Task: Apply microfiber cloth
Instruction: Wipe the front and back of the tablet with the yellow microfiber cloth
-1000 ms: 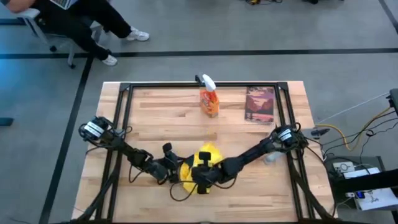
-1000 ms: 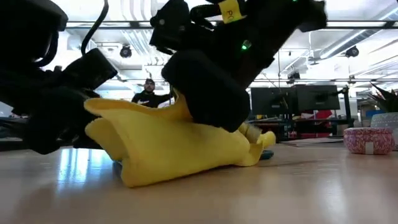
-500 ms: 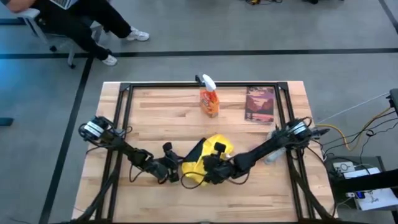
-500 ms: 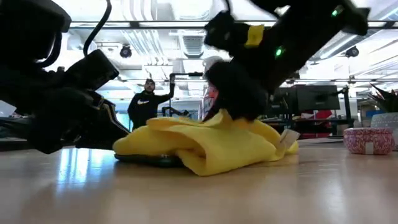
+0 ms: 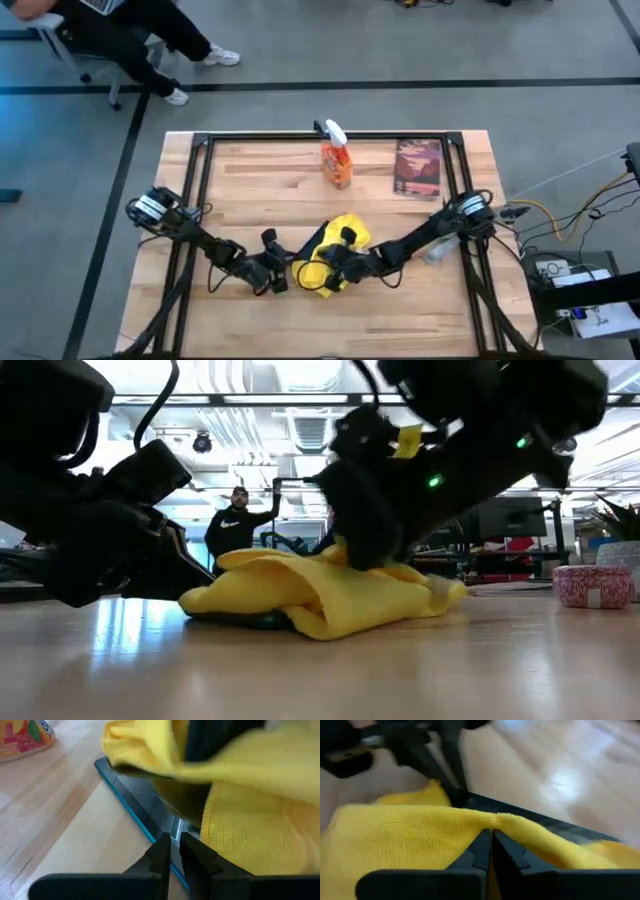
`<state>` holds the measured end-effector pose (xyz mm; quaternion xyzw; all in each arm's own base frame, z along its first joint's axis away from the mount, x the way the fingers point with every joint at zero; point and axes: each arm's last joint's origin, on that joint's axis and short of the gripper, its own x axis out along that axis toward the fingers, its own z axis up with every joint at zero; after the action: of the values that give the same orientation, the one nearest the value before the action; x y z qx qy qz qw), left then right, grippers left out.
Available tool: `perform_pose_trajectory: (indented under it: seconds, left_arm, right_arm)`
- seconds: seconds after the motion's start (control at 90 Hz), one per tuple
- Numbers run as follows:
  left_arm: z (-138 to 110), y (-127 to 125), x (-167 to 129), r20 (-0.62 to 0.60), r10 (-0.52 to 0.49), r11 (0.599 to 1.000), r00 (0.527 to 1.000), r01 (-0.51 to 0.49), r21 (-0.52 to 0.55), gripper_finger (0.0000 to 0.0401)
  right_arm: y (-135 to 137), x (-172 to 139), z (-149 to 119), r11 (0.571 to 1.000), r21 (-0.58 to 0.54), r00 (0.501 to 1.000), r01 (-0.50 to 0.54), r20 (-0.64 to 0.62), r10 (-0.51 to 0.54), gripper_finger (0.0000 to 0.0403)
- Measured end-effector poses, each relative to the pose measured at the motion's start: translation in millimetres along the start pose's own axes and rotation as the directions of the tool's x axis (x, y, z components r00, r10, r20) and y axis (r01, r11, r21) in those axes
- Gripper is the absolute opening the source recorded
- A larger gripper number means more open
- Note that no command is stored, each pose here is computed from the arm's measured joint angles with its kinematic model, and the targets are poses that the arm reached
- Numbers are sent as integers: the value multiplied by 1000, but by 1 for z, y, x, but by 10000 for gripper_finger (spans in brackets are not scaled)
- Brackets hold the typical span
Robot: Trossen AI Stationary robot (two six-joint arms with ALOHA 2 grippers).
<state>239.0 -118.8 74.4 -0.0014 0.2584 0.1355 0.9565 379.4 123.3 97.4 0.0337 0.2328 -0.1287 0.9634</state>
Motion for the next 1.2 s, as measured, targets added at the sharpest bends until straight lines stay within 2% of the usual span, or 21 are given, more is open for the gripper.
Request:
perform_pose_trajectory:
  seconds: [0.2, 0.356, 0.522, 0.656, 0.9, 1.2]
  left_arm:
    - [0, 0, 0, 2, -2, 1000, 1000, 2, -2, 29]
    - [0, -1, 0, 0, -7, 1000, 1000, 7, 0, 29]
    - [-1, 0, 0, -7, -5, 1000, 1000, 5, -2, 29]
    - [-1, 0, 0, -8, -5, 1000, 1000, 5, -2, 29]
    - [-2, 0, -1, -13, -6, 1000, 1000, 6, -1, 29]
    - [-2, -1, -1, -17, -9, 1000, 1000, 9, -1, 29]
  right_arm:
    - [27, 34, 6, 989, -82, 992, -124, 9, 125, 0]
    - [39, 45, 9, 982, -126, 989, -142, 30, 147, 0]
    - [39, 43, 7, 983, -122, 989, -137, 37, 143, 0]
    - [36, 38, 2, 992, -100, 995, -84, 43, 88, 0]
    - [33, 24, -14, 994, -56, 994, 89, 62, -86, 0]
    - [-10, -16, -19, 969, -40, 969, 243, 47, -241, 0]
